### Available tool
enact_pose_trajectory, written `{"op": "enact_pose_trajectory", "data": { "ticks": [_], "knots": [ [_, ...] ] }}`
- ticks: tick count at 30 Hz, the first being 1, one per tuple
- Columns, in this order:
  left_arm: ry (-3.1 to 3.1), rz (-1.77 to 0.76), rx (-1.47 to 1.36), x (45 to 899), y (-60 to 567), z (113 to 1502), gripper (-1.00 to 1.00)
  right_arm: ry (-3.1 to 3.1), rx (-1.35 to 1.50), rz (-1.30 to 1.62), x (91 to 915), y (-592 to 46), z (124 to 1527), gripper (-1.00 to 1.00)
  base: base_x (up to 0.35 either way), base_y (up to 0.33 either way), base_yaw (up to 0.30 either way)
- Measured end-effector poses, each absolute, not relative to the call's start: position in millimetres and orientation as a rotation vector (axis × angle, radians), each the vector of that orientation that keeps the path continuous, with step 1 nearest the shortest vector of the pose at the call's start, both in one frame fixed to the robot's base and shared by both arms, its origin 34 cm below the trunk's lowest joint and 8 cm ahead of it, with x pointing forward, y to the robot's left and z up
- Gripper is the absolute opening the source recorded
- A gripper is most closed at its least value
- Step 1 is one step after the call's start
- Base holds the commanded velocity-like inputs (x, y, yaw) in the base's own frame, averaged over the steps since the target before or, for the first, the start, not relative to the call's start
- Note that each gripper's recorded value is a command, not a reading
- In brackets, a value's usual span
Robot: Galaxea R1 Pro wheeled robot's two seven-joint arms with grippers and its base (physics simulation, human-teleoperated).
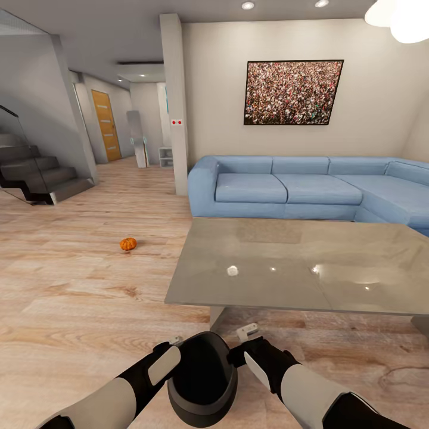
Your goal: Place each of the two pumpkins and all three candles from the living room inside a cabinet in the living room (use any cabinet), then make sure every cabinet is closed, and position the cauldron so it is next to a table in the living room.
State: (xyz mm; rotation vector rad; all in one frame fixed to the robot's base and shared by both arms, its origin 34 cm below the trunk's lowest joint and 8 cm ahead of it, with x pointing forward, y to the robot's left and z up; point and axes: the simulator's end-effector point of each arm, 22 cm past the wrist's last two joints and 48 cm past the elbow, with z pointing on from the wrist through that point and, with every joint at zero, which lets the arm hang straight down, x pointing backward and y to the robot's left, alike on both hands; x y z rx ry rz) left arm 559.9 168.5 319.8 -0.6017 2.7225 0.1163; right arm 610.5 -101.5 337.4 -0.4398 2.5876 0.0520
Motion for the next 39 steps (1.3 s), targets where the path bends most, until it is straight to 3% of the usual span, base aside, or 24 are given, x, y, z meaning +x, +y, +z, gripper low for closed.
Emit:
{"op": "enact_pose_trajectory", "data": {
  "ticks": [39],
  "knots": [
    [2.710,0.109,-0.613,567,168,339,1.00,2.588,-0.440,0.052,615,-102,355,1.00,0.000,0.000,0.000]
  ]
}}
